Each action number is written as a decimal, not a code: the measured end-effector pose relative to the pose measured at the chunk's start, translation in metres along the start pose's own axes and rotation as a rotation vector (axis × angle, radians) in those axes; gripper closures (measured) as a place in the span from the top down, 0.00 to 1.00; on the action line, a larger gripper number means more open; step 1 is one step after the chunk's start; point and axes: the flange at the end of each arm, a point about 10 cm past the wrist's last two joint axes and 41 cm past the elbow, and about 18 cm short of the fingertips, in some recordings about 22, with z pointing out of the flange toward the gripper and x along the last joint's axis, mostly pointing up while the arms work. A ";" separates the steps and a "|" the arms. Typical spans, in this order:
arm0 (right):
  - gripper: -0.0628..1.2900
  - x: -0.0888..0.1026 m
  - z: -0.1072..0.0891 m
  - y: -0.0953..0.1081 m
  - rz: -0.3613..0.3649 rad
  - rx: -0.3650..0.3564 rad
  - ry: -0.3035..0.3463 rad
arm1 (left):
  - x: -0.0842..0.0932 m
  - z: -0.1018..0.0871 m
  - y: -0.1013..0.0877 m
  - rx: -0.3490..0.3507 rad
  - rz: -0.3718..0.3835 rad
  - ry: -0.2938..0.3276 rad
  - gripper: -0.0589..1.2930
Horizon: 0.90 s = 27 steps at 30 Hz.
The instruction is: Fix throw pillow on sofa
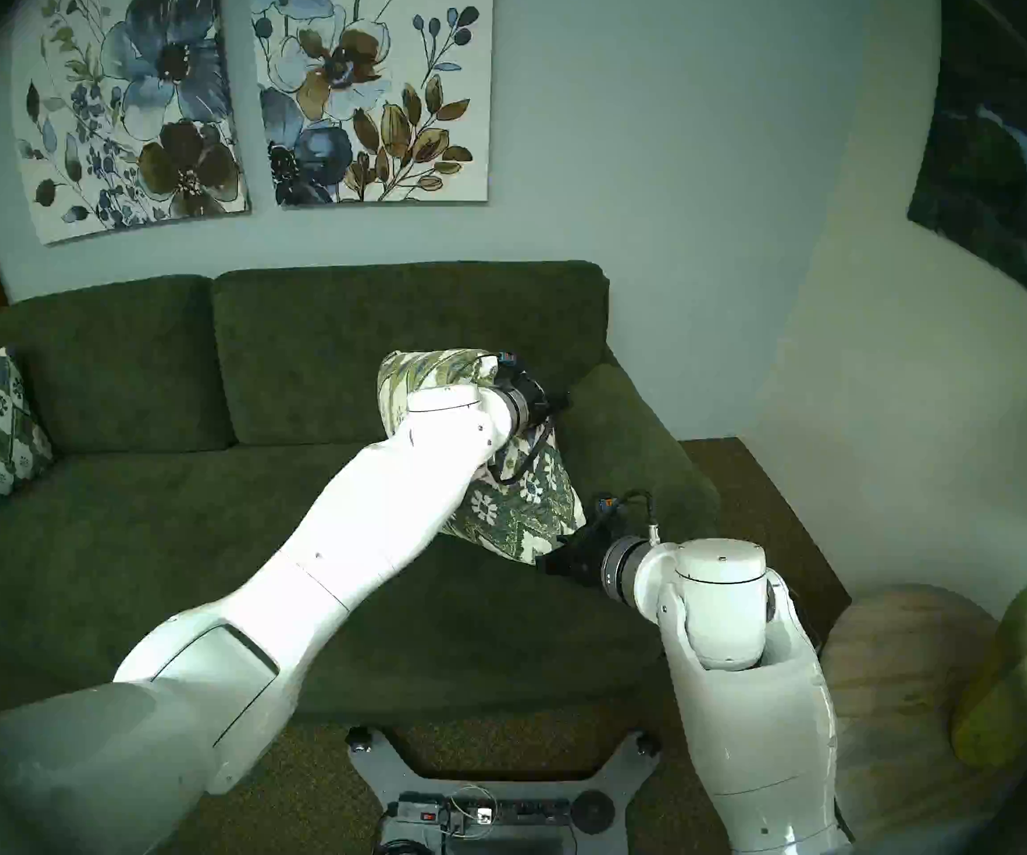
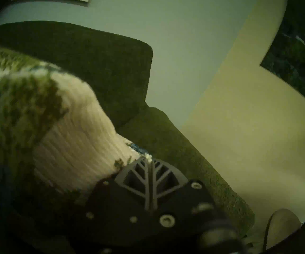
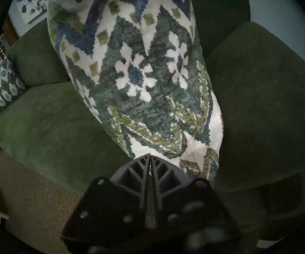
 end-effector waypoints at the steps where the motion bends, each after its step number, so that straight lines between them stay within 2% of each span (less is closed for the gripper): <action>1: 0.04 0.000 0.000 0.000 0.001 0.002 -0.001 | -0.001 0.001 0.000 -0.003 0.001 -0.001 0.03; 2: 0.06 -0.001 0.001 0.001 0.003 0.004 -0.002 | -0.002 0.003 0.001 -0.008 0.002 -0.002 0.03; 4: 0.16 -0.002 0.003 0.005 0.010 0.004 -0.008 | -0.005 0.008 0.002 -0.026 0.004 -0.006 0.03; 5: 0.24 -0.003 0.004 0.007 0.013 0.002 -0.012 | -0.007 0.010 0.002 -0.034 0.006 -0.009 0.03; 8: 0.60 -0.006 0.005 0.012 0.018 -0.006 -0.021 | -0.009 0.012 0.003 -0.051 0.011 -0.013 0.03; 9: 0.80 -0.007 0.006 0.014 0.021 -0.011 -0.024 | -0.010 0.013 0.003 -0.059 0.013 -0.014 0.03; 10: 0.94 -0.008 0.006 0.017 0.023 -0.021 -0.028 | -0.011 0.013 0.003 -0.069 0.016 -0.016 0.03; 15: 0.96 -0.010 -0.005 0.031 0.019 -0.069 -0.019 | -0.010 0.012 -0.003 -0.092 0.022 -0.017 0.03; 16: 0.96 -0.009 -0.017 0.038 0.006 -0.083 -0.005 | -0.007 0.011 -0.008 -0.092 0.022 -0.013 0.03; 18: 0.96 -0.010 -0.027 0.043 -0.004 -0.090 0.003 | -0.005 0.009 -0.013 -0.089 0.021 -0.009 0.03; 27: 0.96 -0.020 -0.068 0.051 -0.023 -0.102 0.011 | -0.001 0.003 -0.021 -0.097 0.032 -0.004 0.03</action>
